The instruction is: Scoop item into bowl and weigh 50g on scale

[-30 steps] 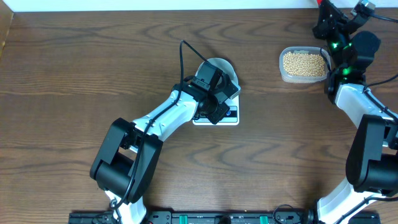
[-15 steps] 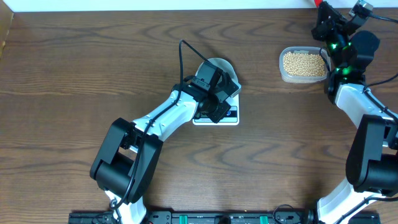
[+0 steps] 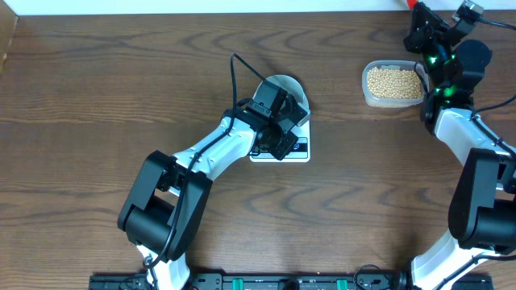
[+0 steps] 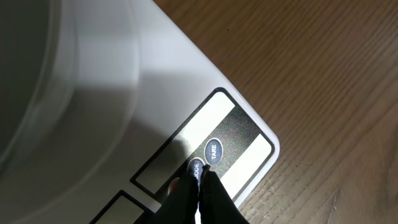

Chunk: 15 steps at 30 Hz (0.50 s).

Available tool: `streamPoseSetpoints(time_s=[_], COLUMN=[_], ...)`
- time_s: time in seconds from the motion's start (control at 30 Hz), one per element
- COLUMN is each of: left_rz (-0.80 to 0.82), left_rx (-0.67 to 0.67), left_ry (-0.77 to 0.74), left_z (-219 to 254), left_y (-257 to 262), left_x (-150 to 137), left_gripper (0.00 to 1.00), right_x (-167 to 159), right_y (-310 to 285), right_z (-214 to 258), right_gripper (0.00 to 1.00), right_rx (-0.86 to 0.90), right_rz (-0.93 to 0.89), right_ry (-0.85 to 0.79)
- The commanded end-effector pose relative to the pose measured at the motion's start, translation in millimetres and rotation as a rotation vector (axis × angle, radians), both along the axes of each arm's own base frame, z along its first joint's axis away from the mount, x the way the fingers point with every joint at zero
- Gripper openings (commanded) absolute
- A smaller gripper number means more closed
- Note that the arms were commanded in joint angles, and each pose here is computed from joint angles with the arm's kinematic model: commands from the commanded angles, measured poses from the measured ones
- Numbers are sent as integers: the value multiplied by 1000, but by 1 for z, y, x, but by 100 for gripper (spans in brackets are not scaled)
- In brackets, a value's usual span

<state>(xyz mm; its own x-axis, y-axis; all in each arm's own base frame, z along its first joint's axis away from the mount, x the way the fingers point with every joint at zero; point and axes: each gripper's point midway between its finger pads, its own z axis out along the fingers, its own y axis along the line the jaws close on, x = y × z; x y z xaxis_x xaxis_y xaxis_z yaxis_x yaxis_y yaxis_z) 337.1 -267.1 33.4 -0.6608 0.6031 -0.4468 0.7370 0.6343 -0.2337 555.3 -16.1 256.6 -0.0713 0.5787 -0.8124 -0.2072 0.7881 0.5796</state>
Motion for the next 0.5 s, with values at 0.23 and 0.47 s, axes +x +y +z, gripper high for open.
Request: streamPoseSetpoints(time_s=[0.23,0.47], left_rz=[12,33], left_rx=[21,26], left_ry=[44,47], left_z=[-15,-17], left_y=[7,14], left_x=[-5,0], left_gripper=[8,7], right_x=[1,0], right_y=[3,3], right_z=[11,10], right_gripper=[1,1], right_rx=[-21,-21], right_rz=[21,25], right_ry=[-25,-21])
